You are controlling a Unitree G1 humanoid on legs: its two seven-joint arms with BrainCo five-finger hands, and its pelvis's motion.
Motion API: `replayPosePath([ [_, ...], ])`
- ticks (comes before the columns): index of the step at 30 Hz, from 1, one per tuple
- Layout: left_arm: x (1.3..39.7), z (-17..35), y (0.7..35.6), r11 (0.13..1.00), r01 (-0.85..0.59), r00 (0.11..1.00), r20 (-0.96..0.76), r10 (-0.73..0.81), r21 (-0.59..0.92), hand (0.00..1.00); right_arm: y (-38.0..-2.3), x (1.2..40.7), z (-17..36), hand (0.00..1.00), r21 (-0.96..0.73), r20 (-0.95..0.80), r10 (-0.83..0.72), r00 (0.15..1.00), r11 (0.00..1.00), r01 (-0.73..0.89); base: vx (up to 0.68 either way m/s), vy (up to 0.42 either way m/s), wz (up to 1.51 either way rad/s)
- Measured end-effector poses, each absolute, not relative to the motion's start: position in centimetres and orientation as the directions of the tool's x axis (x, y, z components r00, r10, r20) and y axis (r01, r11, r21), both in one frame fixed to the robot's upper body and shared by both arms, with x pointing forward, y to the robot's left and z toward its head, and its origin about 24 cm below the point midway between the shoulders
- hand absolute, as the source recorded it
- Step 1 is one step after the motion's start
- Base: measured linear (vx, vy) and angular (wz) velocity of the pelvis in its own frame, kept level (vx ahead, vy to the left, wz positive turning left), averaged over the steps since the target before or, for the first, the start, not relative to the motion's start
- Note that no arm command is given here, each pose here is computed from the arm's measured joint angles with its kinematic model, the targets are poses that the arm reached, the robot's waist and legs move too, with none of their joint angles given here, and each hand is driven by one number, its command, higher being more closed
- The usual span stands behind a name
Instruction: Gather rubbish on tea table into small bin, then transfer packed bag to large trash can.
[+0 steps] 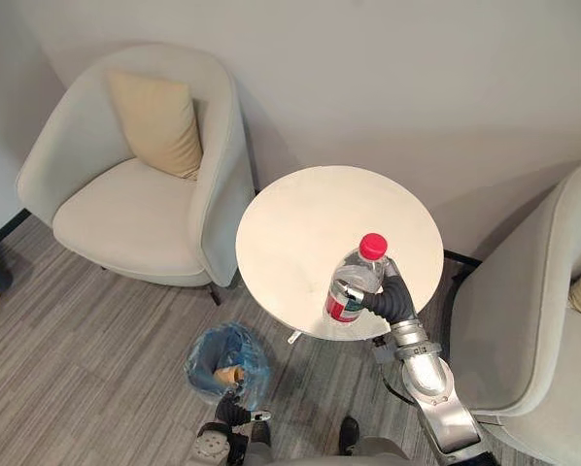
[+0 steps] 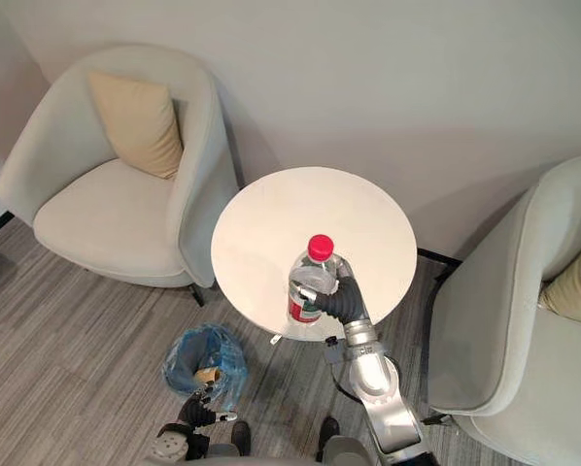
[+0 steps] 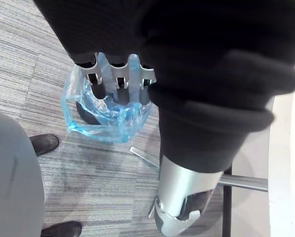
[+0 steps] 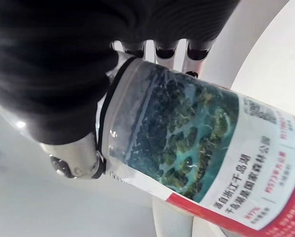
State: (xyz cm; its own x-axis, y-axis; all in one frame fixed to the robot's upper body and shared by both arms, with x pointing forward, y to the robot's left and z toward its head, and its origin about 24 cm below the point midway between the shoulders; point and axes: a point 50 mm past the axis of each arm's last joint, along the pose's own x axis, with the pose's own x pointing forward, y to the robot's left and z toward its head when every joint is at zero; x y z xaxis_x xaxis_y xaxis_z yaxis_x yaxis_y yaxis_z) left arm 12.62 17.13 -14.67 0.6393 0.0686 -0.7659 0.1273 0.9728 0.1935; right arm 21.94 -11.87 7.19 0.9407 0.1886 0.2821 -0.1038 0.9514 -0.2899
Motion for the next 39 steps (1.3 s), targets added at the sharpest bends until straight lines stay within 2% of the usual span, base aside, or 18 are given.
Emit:
replayPosePath([
  [10, 13.0, -14.5, 18.2, 0.964, 0.138, 0.641, -0.763, 0.086, 0.225, 0.0, -12.5, 21.8, 7.1, 1.0, -0.344, 0.275, 0.209, 0.938, 0.933, -0.107, -0.05, -0.01, 0.23],
  [18, 12.9, -14.4, 19.4, 0.974, 0.024, 0.641, -0.751, 0.158, 0.225, 0.0, -12.8, 22.0, 8.1, 1.0, -0.337, 0.331, 0.195, 0.923, 0.938, -0.077, -0.06, -0.06, 0.59],
  [21, 12.7, -14.4, 19.5, 0.976, 0.004, 0.635, -0.755, 0.165, 0.217, 0.0, -13.2, 22.2, 8.5, 1.0, -0.331, 0.351, 0.164, 0.922, 0.943, -0.042, -0.02, -0.033, 0.58],
  [28, 12.0, -14.7, 18.1, 0.982, 0.017, 0.631, -0.764, 0.135, 0.188, 0.0, -17.0, 22.8, 9.8, 1.0, -0.317, 0.414, -0.014, 0.91, 0.935, 0.159, 0.01, 0.025, 0.86],
  [39, 11.8, -14.7, 18.5, 0.971, 0.076, 0.632, -0.764, 0.128, 0.226, 0.0, -16.8, 22.4, 7.9, 1.0, -0.293, 0.34, -0.046, 0.939, 0.944, 0.152, 0.0, 0.028, 0.13],
])
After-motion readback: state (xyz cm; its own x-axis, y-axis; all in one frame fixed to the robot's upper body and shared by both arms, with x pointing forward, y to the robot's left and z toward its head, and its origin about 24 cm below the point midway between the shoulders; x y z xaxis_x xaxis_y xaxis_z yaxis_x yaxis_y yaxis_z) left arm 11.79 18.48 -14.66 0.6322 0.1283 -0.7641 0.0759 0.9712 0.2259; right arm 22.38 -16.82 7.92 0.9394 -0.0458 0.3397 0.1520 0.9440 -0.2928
